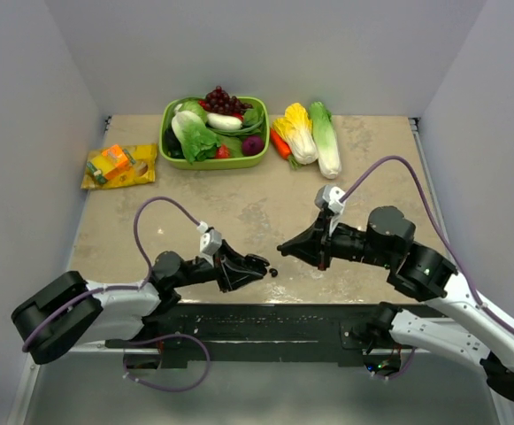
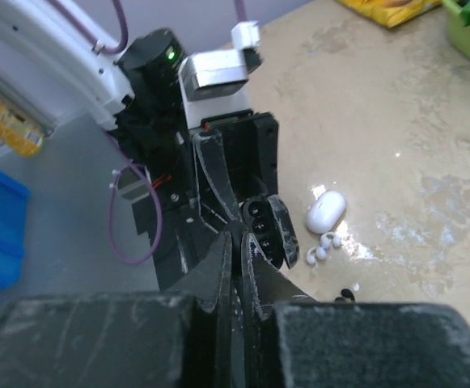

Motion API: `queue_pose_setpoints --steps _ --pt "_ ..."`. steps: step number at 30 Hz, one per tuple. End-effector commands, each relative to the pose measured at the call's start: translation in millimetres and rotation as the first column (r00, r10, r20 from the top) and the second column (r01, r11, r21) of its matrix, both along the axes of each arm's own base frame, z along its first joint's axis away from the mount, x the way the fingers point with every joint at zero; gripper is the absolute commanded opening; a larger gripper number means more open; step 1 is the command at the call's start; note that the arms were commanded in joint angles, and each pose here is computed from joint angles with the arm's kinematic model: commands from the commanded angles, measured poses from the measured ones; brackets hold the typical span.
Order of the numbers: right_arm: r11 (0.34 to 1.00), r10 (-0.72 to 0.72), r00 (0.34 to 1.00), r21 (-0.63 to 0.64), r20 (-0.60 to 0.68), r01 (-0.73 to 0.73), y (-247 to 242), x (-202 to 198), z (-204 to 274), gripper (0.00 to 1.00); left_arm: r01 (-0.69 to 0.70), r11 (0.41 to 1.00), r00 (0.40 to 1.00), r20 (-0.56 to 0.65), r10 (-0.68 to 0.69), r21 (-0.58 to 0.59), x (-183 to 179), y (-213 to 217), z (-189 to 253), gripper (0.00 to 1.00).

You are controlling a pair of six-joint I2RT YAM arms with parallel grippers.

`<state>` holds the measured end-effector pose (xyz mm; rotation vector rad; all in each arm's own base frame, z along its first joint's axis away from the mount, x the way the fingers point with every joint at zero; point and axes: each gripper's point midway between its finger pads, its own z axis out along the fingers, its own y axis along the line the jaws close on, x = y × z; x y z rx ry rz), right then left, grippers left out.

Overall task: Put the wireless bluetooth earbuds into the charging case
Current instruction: Place the earbud in the charging case.

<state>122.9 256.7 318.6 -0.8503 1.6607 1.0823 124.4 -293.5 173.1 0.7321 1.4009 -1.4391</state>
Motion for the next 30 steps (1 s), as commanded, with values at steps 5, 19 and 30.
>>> queue_pose_setpoints --steps 5,19,30 --pt "0.982 0.185 0.983 -0.037 0.010 -0.184 13.8 -28.7 2.9 0.00 0.220 0.971 0.957 0.212 -0.195 -0.099 -21.5 -22.2 64.0 0.00" --pt "0.977 0.199 0.979 -0.076 -0.033 -0.201 35.6 -33.0 -18.6 0.00 0.282 0.959 0.938 0.216 -0.272 -0.016 -28.7 -40.5 60.9 0.00" --pt "0.982 0.144 0.989 -0.116 -0.032 -0.146 34.3 -24.8 -33.0 0.00 0.280 0.960 0.937 0.225 -0.266 -0.030 -29.5 -43.7 67.0 0.00"
